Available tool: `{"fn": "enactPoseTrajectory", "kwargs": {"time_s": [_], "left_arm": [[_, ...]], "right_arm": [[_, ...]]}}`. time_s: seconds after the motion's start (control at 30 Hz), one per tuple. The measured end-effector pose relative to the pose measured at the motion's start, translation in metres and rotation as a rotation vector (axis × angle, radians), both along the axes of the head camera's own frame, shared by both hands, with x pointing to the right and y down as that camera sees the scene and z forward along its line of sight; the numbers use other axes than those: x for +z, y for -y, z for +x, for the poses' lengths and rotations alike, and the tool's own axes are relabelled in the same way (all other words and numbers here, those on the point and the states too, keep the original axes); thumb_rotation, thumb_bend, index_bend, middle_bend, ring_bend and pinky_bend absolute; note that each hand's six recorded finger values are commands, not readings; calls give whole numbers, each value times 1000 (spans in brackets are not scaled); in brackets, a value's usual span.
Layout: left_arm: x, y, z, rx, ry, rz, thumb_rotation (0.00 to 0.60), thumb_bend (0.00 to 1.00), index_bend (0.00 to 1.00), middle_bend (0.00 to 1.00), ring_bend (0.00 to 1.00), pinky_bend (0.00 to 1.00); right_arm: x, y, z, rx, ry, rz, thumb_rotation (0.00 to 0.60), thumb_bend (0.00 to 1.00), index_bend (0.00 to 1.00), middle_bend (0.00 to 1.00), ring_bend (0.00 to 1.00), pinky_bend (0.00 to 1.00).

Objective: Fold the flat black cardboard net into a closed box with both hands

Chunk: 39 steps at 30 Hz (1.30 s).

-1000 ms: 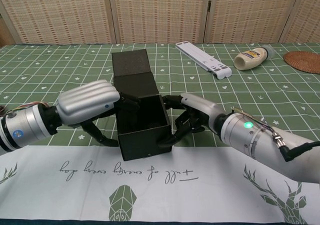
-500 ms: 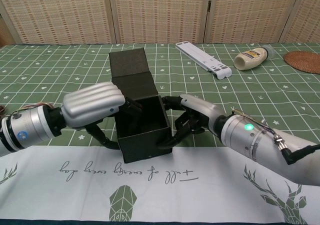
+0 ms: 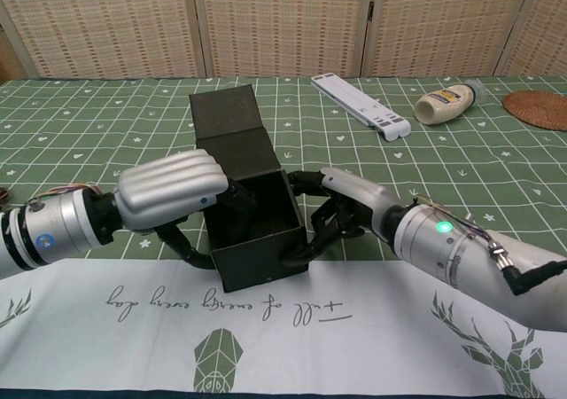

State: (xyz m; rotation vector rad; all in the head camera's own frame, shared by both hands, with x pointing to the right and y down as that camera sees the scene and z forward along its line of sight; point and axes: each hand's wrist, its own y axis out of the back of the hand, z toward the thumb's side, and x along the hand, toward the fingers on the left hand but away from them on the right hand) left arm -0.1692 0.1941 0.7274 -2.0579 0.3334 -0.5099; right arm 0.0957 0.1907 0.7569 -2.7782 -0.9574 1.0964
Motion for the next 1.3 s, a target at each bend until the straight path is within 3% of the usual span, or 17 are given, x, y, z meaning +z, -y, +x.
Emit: {"fn": "enactPoseTrajectory", "kwargs": {"time_s": [1.0, 1.3], "left_arm": [[1, -3, 2, 21, 5, 1, 600, 337, 719, 691, 586, 722], [-1, -2, -4, -5, 3, 5, 600, 332, 544, 552, 560, 710]], "right_arm": [[1, -4, 0, -3, 5, -6, 600, 183, 267, 443, 818, 1000], [1, -2, 3, 10, 6, -4, 600, 183, 267, 443, 818, 1000]]}}
